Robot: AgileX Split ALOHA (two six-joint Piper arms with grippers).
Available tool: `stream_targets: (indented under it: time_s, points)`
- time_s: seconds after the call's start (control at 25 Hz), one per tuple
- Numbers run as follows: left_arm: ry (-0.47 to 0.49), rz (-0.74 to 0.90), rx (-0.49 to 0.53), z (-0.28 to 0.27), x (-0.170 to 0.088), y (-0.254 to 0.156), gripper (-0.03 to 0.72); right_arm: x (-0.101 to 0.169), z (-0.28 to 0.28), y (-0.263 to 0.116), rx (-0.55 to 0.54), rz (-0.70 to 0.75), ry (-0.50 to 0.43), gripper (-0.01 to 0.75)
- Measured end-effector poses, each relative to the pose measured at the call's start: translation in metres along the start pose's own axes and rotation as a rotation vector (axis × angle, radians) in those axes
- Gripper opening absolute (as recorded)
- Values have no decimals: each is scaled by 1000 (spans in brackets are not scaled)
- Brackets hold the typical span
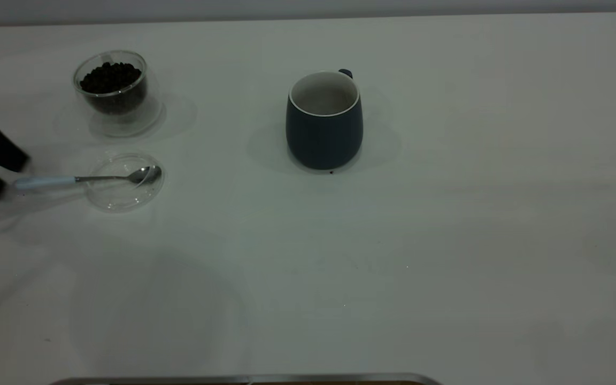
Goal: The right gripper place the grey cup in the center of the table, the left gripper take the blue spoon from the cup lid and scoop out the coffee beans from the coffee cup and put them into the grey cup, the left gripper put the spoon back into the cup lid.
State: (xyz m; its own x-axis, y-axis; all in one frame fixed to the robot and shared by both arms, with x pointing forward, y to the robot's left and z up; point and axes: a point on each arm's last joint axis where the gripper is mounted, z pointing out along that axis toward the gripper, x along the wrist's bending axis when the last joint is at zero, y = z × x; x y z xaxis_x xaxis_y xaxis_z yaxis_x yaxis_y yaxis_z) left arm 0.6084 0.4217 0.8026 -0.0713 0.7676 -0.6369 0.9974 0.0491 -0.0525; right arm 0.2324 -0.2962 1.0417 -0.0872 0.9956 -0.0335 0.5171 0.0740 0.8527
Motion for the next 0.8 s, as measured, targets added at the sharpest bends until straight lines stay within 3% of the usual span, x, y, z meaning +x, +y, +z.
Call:
stream_targets:
  time_s: [0.12, 0.44, 0.64, 0.8]
  points:
    - [78, -26, 54, -40, -16, 10, 620, 0, 0, 0, 0, 0, 0, 590]
    - [392, -94, -45, -125, -74, 13, 599, 0, 0, 0, 0, 0, 0, 590]
    - [471, -68, -188, -165, -151, -8, 587, 0, 0, 0, 0, 0, 0, 590]
    - [486, 63, -250, -172, -224, -47, 585, 0, 0, 0, 0, 0, 0, 590]
